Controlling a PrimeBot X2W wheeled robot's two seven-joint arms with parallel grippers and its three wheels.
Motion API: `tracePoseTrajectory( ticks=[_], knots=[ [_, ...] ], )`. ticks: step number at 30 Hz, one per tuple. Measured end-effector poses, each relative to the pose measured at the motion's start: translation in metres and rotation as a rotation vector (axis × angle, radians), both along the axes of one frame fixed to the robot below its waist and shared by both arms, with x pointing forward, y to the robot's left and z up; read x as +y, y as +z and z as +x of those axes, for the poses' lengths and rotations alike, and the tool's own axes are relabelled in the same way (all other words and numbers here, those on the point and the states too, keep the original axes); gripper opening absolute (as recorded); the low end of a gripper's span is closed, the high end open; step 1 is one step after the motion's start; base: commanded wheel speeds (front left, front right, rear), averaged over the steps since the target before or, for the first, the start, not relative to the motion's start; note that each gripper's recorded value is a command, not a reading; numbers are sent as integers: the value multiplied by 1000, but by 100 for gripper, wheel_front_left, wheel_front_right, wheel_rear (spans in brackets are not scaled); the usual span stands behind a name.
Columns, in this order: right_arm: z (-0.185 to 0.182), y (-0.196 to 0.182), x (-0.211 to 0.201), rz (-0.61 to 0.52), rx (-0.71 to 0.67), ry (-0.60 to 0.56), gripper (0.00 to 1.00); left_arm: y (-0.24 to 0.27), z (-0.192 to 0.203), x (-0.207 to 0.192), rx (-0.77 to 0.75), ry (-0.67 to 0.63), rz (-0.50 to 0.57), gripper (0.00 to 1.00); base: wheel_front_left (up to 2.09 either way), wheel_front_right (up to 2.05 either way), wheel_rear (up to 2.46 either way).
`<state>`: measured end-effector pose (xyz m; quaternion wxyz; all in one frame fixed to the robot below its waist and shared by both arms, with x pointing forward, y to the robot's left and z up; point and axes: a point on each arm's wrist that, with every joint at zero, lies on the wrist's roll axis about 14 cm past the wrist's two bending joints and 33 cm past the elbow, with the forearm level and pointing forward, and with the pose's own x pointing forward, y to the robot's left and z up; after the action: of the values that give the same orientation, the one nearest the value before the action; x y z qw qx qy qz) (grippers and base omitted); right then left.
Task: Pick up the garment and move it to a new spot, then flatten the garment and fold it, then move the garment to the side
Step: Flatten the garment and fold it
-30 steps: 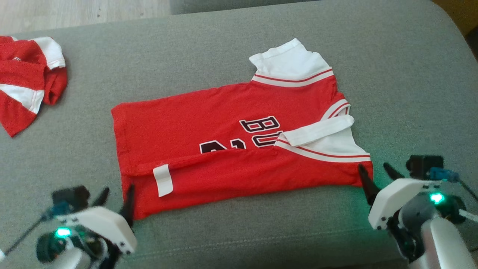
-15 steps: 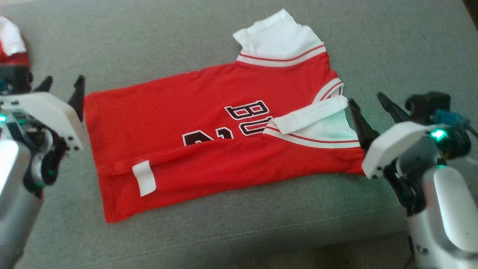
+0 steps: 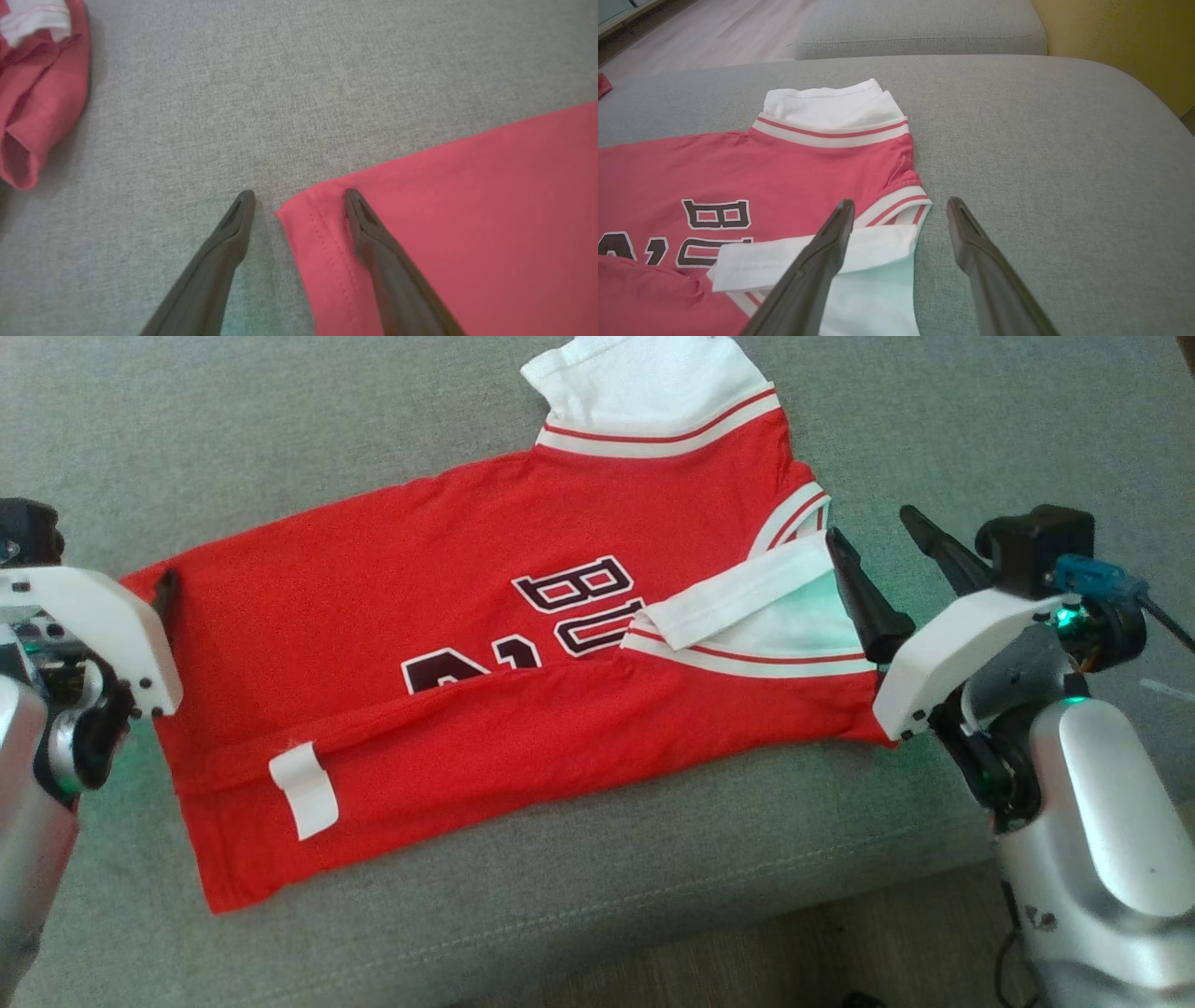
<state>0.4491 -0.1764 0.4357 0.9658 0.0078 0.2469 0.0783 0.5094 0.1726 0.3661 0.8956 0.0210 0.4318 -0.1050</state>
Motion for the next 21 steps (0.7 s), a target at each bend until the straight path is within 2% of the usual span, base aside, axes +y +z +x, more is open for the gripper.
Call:
tracePoseTrajectory(
  ticks=[1, 2, 3, 4, 5, 6, 10, 15, 21],
  knots=[
    [1, 0, 1, 3, 1, 2, 100, 0, 1, 0, -1, -1, -1, 100, 0, 0, 0],
    [2, 0, 1, 3, 0, 4, 100, 1, 2, 0, -3, 0, 0, 60, 0, 0, 0],
    [4, 0, 2, 2, -3, 7, 100, 1, 3, 1, -3, 1, 1, 33, 0, 0, 0],
    [5, 1, 2, -1, -7, 11, 100, 1, 3, 1, -4, 0, 5, 33, 0, 0, 0],
    [8, 2, 3, -3, -10, 16, 100, 0, 3, 2, -4, -4, 5, 7, 0, 0, 0],
    [11, 3, 4, -6, -14, 23, 100, 0, 2, 2, -7, -5, 4, 0, 0, 0, 0],
    [32, 14, 12, -26, -38, 61, 100, 3, 1, 0, -20, -26, -5, 0, 0, 0, 0],
    [79, 34, 20, -57, -57, 93, 100, 20, 6, -5, -98, -42, -23, 0, 0, 0, 0],
    [128, 24, 27, -64, 42, 77, 100, 50, 12, -15, -203, -76, -58, 0, 0, 0, 0]
  ],
)
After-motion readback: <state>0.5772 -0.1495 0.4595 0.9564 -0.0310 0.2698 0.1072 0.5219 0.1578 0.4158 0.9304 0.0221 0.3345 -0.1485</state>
